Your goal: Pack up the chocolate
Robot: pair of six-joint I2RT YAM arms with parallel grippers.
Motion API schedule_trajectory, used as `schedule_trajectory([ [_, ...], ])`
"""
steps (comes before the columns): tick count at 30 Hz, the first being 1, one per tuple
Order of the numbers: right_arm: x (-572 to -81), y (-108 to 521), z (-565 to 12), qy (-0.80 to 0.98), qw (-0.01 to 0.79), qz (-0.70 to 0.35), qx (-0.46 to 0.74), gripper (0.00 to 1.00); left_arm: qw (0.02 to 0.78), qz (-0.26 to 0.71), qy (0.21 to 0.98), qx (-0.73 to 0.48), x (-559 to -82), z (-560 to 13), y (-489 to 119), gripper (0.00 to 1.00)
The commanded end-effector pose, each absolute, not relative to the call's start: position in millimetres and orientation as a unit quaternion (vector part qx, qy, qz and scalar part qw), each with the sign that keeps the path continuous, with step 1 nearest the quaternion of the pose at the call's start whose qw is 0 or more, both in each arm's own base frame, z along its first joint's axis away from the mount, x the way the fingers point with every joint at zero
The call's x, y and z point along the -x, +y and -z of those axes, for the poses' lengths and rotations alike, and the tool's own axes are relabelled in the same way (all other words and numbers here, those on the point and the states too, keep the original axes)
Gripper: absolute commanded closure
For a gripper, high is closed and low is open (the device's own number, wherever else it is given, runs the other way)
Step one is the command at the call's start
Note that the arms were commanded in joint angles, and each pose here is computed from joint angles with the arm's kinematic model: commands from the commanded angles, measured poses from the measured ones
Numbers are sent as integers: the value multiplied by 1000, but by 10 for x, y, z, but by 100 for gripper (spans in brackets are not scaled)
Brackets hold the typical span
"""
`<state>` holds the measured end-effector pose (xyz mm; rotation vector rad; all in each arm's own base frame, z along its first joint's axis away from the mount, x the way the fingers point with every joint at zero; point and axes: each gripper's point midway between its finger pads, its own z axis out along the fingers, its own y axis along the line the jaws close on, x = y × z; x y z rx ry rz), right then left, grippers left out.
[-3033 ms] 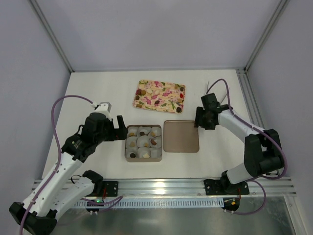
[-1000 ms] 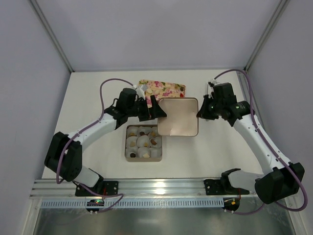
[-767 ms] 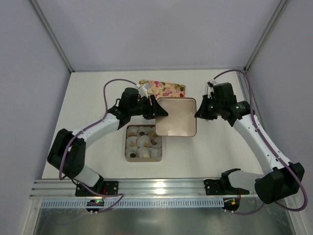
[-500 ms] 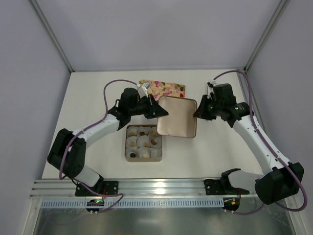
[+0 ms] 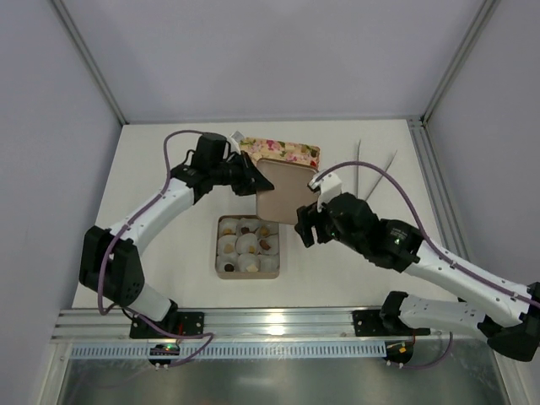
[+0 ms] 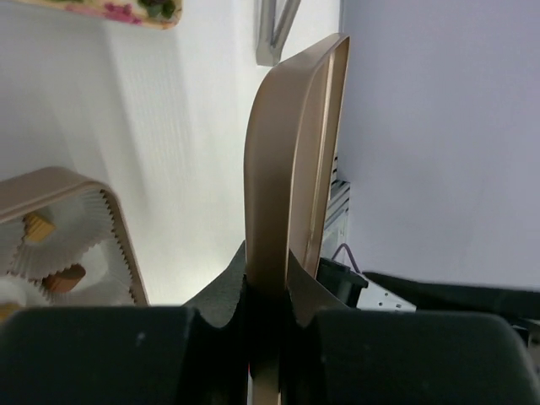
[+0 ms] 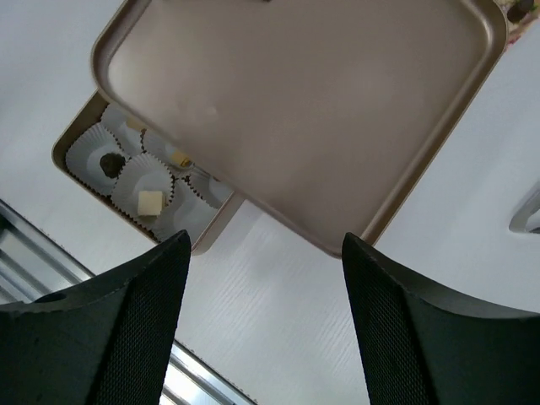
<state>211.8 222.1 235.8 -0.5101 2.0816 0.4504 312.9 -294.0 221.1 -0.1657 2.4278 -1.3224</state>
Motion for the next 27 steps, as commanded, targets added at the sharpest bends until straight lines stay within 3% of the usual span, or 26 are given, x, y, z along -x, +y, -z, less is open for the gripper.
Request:
schedule_trajectory([
  [1,-2145,2202,-2490,804,538,-93,237,26,108,476,868,87,-2915,-2198,-2842,100],
  [9,-1840,2671,-2376,717,571,42,397,23,77,482,866,108,-2788,-2147,-2764,100],
  [17,-1990,2905,-2120,658,564,157,474,25,66,487,864,110,-2653,-2154,-2709,100],
  [23,-2109,2979,-2081,620,567,234,490,48,64,495,860,108,-2595,-2205,-2685,100],
  [27,-2145,2992,-2146,606,578,256,483,73,65,501,857,104,-2564,-2253,-2676,96],
])
